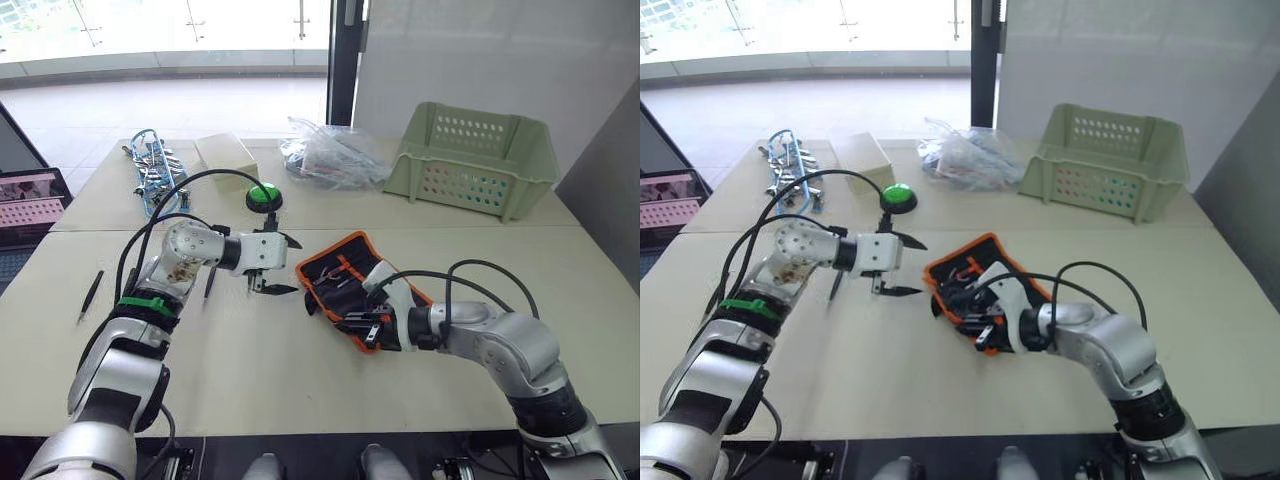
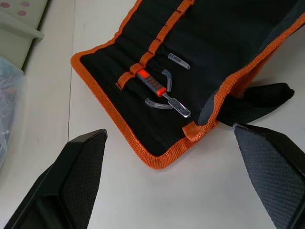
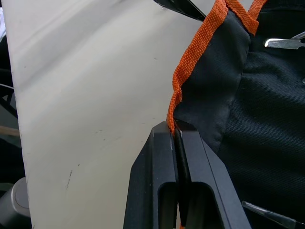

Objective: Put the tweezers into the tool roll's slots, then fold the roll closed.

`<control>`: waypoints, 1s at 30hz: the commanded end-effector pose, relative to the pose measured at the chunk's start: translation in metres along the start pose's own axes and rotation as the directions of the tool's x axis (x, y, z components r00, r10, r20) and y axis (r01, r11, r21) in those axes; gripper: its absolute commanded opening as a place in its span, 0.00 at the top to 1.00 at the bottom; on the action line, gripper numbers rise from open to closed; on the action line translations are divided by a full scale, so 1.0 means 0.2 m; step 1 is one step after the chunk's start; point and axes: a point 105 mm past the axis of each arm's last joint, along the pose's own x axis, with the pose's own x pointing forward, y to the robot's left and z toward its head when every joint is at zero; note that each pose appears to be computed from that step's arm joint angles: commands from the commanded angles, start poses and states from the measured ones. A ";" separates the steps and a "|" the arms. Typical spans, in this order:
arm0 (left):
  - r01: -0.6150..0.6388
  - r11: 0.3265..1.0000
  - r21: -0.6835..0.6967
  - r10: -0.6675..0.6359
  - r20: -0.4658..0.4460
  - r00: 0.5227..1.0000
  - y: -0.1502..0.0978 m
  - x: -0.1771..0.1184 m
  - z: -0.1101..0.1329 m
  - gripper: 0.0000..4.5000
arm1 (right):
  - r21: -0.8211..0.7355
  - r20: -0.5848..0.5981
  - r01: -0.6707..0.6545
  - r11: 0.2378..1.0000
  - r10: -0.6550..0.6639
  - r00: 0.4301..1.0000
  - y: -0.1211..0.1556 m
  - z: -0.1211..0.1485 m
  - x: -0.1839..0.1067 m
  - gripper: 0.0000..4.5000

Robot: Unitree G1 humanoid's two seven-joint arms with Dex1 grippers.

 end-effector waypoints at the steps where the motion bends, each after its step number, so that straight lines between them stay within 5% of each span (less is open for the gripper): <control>1: 0.001 0.998 0.060 0.000 -0.004 1.000 0.04 0.03 0.03 0.00 | -0.030 0.023 0.015 0.999 -0.015 1.000 0.01 0.04 -0.02 0.99; 6: 0.053 0.994 0.092 -0.054 0.013 0.998 0.00 0.07 0.04 0.00 | -0.029 0.031 0.031 0.999 -0.030 0.999 0.00 0.04 -0.02 0.99; 11: 0.065 0.997 0.038 -0.069 0.115 0.991 0.02 0.05 0.11 0.34 | -0.025 0.018 0.053 0.998 -0.052 0.998 0.00 0.01 -0.02 1.00; 20: 0.073 0.996 0.048 -0.077 0.079 0.994 0.00 0.04 0.07 0.99 | -0.056 -0.012 0.079 0.995 -0.079 0.997 -0.04 -0.02 -0.03 1.00; 30: 0.063 0.998 0.032 -0.064 0.053 0.997 -0.03 0.03 0.02 0.99 | -0.163 -0.061 0.170 0.972 -0.182 0.981 -0.20 -0.08 0.02 1.00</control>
